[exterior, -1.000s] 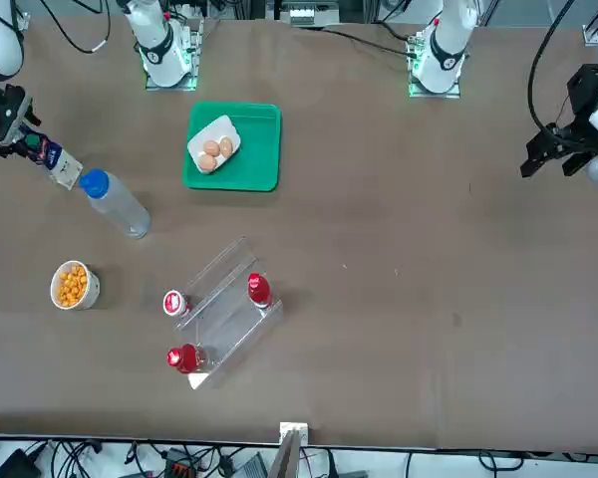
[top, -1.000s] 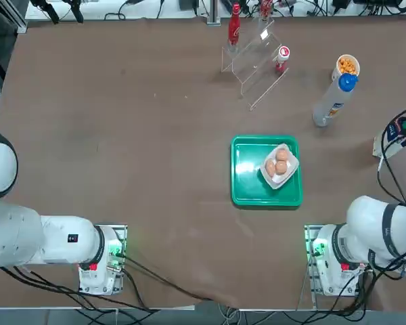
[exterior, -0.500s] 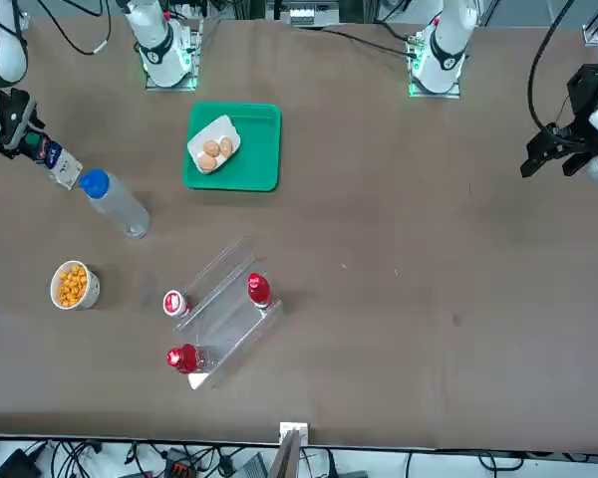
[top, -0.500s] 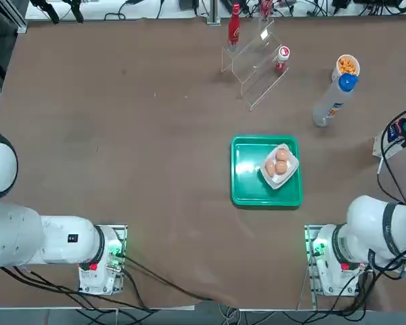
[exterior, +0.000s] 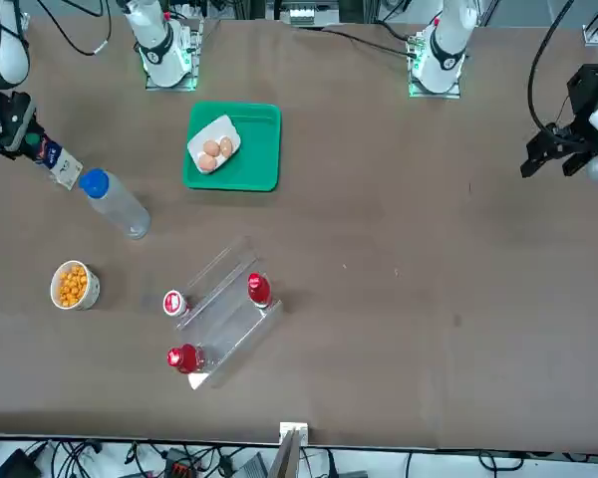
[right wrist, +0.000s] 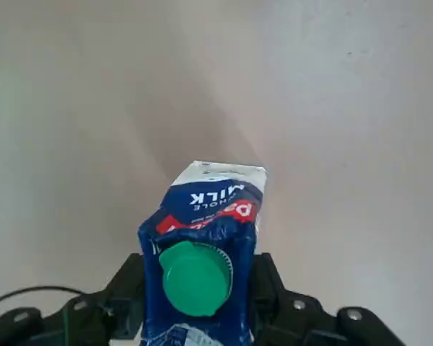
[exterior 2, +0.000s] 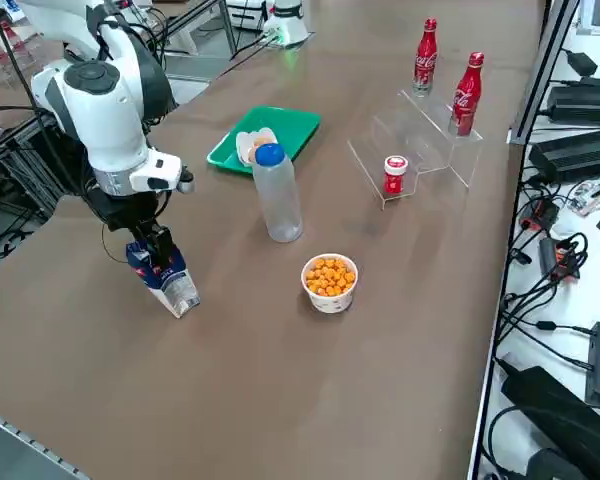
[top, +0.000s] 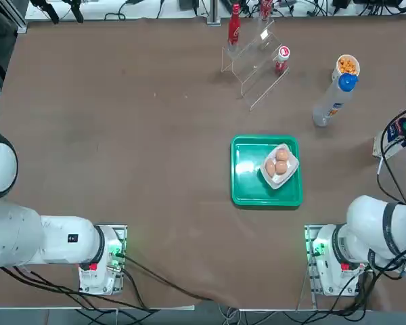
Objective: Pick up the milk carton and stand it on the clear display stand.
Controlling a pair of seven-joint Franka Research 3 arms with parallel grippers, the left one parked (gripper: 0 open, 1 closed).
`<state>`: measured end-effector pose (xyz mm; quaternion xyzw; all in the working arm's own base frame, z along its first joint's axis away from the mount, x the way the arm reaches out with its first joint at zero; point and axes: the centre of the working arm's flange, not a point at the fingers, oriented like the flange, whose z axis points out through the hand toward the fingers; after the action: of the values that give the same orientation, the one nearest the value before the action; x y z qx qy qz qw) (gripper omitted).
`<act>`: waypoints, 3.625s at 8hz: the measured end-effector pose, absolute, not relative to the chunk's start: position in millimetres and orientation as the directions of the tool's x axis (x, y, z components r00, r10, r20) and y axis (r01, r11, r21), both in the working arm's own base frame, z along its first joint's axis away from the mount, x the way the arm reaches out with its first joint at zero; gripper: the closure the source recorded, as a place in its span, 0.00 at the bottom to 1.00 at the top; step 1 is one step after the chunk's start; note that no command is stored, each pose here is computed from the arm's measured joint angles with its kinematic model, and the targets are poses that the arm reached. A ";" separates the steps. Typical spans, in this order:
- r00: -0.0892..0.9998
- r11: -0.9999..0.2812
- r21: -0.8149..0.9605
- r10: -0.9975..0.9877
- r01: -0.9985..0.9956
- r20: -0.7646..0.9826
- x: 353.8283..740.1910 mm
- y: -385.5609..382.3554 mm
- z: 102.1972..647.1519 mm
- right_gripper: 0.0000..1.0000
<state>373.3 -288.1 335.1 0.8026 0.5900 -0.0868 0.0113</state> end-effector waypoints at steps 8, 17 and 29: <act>0.291 -0.304 -0.056 0.943 0.951 -0.162 379.9 -292.7 345.2 0.39; 0.458 -0.459 0.048 0.863 0.887 -0.216 547.4 -172.7 526.3 0.39; 0.758 -0.758 -0.039 0.646 0.651 0.085 662.5 85.3 525.9 0.38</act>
<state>662.5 85.3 525.9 0.9370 0.3461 0.0332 -0.0329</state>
